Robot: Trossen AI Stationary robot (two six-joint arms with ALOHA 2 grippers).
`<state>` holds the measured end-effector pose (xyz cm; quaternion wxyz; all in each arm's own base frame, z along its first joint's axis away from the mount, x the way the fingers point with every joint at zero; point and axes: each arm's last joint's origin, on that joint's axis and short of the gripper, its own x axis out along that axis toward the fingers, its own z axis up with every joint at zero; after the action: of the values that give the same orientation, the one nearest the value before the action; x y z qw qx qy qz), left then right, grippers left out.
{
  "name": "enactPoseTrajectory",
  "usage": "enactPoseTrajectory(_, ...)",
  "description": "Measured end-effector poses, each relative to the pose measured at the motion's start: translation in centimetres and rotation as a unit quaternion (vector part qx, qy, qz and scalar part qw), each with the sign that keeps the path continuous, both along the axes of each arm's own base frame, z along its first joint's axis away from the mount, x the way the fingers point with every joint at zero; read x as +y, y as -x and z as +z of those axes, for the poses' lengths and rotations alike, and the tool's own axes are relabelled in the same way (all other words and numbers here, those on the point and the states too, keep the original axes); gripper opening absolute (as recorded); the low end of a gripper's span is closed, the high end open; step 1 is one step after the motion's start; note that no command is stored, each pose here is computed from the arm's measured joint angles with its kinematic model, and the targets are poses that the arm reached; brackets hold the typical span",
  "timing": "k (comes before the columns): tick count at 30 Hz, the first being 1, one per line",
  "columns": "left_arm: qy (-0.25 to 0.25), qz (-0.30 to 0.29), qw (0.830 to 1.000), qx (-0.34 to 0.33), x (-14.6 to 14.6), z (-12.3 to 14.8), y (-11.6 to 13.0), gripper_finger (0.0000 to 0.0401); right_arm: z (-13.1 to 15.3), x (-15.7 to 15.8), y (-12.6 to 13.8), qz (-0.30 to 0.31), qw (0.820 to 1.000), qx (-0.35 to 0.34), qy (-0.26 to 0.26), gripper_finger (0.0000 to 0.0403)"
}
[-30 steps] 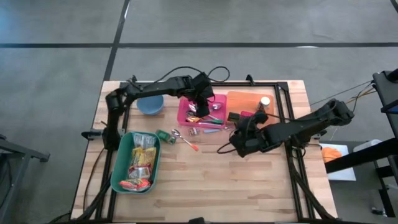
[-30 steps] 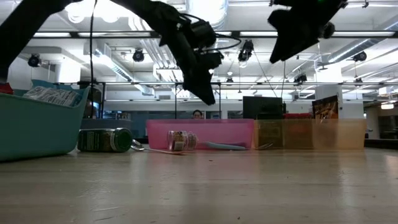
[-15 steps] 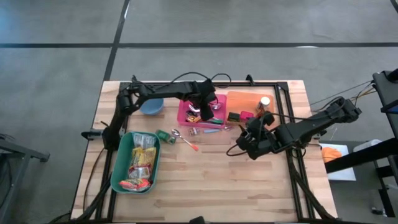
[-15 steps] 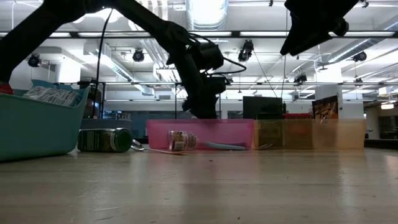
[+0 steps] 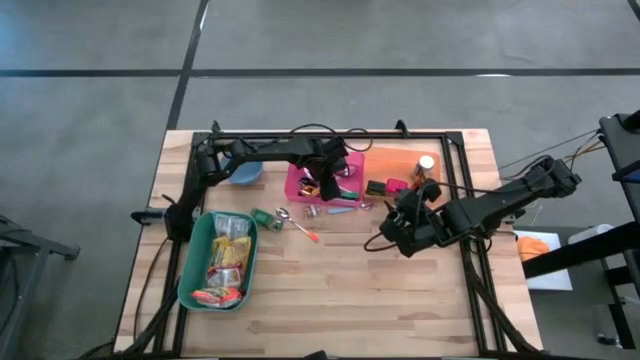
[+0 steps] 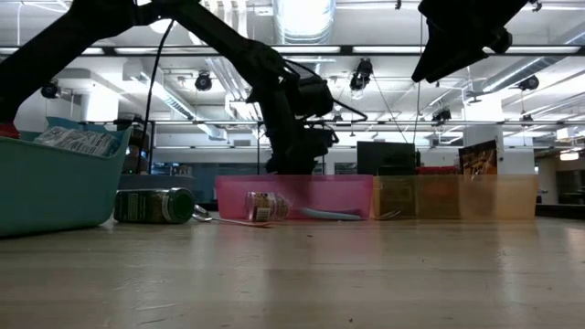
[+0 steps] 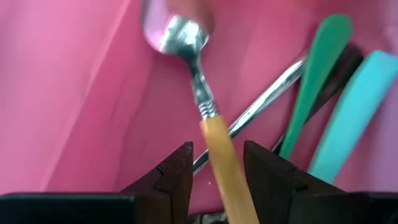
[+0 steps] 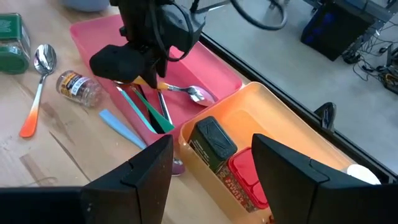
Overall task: Pick & Place Food Item
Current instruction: Put the yellow spoon into the pink bin
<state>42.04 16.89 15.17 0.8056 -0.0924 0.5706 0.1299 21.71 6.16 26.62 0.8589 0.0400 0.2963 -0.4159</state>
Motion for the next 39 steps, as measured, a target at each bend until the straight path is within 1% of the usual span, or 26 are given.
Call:
enactPoseTrajectory(5,0.009,0.017,1.0,0.02,-0.1,-0.3,0.2,0.0141,0.0,0.0,0.0,0.001,1.0,-0.001,-0.009,0.0217)
enactPoseTrajectory(7,0.014,0.026,0.999,0.035,-0.2,-0.2,0.5,0.0133,0.0,0.0,0.0,0.001,1.0,-0.002,-0.009,0.0217)
enactPoseTrajectory(11,0.023,0.03,0.997,0.067,-0.4,-0.3,1.1,0.0092,0.0,0.1,-0.1,0.001,1.0,-0.003,-0.011,0.0217)
enactPoseTrajectory(14,0.022,0.017,0.997,0.072,-0.6,-0.4,1.2,0.0054,0.1,0.1,-0.1,0.002,1.0,-0.003,-0.012,0.0217)
enactPoseTrajectory(18,0.02,0.013,0.997,0.069,-0.6,-0.1,1.1,0.0021,0.0,0.1,-0.1,0.006,1.0,0.002,-0.023,0.0217)
enactPoseTrajectory(22,0.02,0.015,0.997,0.067,-0.6,-0.1,1.1,0.0007,0.0,0.2,-0.1,0.011,0.999,0.007,-0.032,0.0217)
enactPoseTrajectory(25,0.022,0.022,0.997,0.067,-0.6,-0.1,1.1,0.0004,0.0,0.2,-0.1,0.012,0.999,0.008,-0.033,0.0217)
enactPoseTrajectory(29,0.028,0.045,0.996,0.066,-0.6,-0.2,1.1,0.0002,0.0,0.2,-0.1,0.013,0.999,0.01,-0.035,0.0217)
enactPoseTrajectory(35,0.028,0.043,0.996,0.067,-0.8,0.2,1.1,0.0001,-0.1,0.2,-0.1,0.013,0.999,0.01,-0.037,0.0217)
enactPoseTrajectory(39,0.028,0.041,0.997,0.065,-1.2,1.1,1.4,0.0,-0.1,0.2,-0.1,0.01,0.999,0.006,-0.041,0.0217)
